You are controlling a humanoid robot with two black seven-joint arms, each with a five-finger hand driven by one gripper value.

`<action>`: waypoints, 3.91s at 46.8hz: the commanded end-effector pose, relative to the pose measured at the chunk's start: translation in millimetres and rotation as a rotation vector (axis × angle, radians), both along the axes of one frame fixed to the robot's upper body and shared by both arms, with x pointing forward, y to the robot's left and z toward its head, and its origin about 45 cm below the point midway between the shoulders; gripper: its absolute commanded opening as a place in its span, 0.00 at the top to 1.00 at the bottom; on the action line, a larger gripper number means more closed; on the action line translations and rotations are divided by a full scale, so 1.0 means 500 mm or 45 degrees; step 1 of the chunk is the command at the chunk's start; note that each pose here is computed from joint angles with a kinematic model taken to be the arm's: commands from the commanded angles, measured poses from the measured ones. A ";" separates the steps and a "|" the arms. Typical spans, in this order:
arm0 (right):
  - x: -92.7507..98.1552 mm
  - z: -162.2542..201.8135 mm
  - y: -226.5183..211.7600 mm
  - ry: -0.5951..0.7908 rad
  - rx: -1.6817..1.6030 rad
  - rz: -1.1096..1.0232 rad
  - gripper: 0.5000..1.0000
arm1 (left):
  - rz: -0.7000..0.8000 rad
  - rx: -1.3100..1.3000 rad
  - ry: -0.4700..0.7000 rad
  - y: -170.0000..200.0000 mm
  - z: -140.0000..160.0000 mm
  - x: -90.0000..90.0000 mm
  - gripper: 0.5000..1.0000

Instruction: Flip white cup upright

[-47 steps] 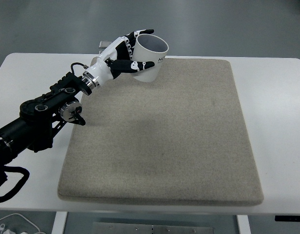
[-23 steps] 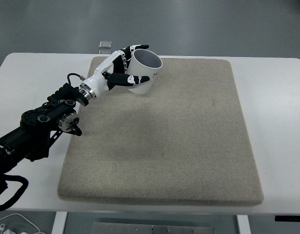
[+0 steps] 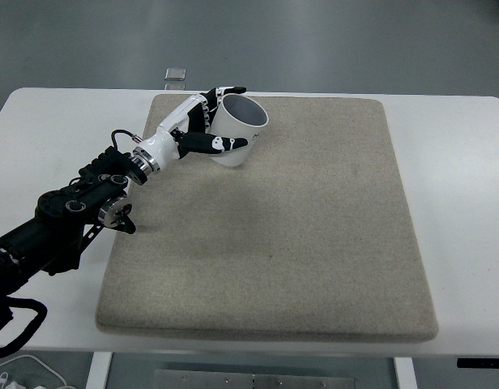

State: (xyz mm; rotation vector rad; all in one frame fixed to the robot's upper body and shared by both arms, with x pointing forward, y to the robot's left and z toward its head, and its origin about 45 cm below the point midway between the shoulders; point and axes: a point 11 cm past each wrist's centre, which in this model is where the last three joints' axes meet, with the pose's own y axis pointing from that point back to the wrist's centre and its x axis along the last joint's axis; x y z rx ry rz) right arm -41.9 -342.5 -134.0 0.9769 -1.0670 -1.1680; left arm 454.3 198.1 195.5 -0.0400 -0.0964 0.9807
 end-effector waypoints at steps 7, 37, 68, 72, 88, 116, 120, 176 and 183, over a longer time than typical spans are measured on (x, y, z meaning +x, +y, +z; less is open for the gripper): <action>-0.001 0.000 0.000 0.001 0.000 -0.001 0.14 | 0.000 0.006 -0.001 -0.003 -0.002 -0.001 0.79; 0.000 0.000 0.000 0.000 0.000 0.001 0.14 | 0.019 0.008 0.014 -0.010 -0.020 -0.010 0.02; 0.000 0.000 0.000 -0.001 0.000 -0.001 0.14 | 0.024 -0.039 -0.012 -0.016 0.004 -0.001 0.01; -0.001 0.000 0.000 0.001 0.000 -0.001 0.14 | 0.013 -0.051 -0.023 -0.022 0.013 0.000 0.01; 0.000 0.000 0.000 0.000 0.000 0.001 0.14 | 0.041 -0.171 -0.098 -0.018 0.077 0.020 0.01; -0.001 0.000 0.000 0.002 0.000 0.000 0.14 | 0.322 -0.510 -0.113 0.052 0.182 0.095 0.01; 0.000 0.000 0.000 0.000 0.000 0.001 0.14 | 0.382 -0.503 -0.120 0.066 0.186 0.103 0.01; 0.000 0.000 0.000 -0.001 0.000 -0.001 0.14 | 0.588 -0.997 0.437 0.160 0.108 0.127 0.01; -0.001 0.000 0.001 0.001 0.004 -0.005 0.14 | 0.597 -0.994 0.465 0.146 0.087 0.124 0.01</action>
